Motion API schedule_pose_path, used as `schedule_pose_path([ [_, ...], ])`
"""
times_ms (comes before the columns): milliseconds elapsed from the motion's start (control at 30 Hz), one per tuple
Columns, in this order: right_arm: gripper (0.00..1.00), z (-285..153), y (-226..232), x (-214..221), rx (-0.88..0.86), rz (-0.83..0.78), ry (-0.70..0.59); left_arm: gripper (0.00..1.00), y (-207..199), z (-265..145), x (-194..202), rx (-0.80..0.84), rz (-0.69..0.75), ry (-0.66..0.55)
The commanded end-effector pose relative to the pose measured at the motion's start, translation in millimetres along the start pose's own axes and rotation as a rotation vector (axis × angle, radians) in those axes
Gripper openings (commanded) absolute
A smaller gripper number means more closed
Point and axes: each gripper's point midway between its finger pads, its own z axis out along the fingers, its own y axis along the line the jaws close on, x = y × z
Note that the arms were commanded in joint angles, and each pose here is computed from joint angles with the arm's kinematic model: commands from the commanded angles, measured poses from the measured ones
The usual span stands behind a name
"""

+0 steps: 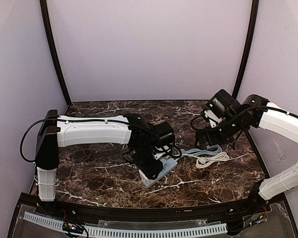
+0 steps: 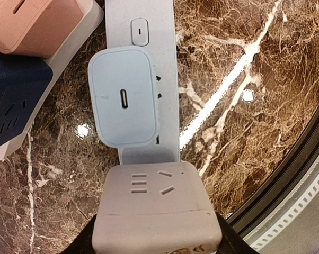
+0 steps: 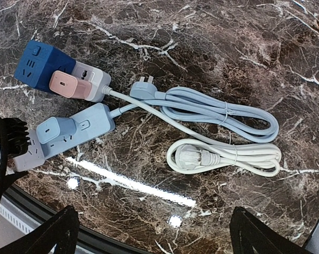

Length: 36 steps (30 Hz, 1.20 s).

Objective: Insert the plug

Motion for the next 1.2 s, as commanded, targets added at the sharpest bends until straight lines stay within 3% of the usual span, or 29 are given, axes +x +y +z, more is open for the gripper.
schedule_pose_path([
  [0,0.99,-4.3,-3.7,-3.8,0.012,0.008,-0.018,0.12,38.7,42.2,17.3,-0.182,0.099,0.119],
  [367,0.99,-4.9,-5.4,-4.1,0.022,0.012,-0.02,0.1,32.6,44.0,12.2,-0.107,-0.147,0.1],
  [500,0.99,-2.7,-3.3,-5.8,0.019,-0.002,-0.014,0.13,22.1,48.6,6.3,-0.074,-0.082,0.095],
  [733,0.99,-3.0,-2.5,-8.0,0.019,-0.027,-0.015,0.13,42.8,55.4,12.5,-0.2,0.08,0.173],
  [933,0.99,-4.1,-4.5,-6.5,0.027,-0.026,-0.015,0.1,34.0,60.1,8.3,-0.166,-0.104,0.147],
  [1167,0.99,-6.5,-7.8,-3.8,0.034,-0.022,-0.017,0.13,34.5,60.2,1.3,-0.19,-0.108,0.118],
])
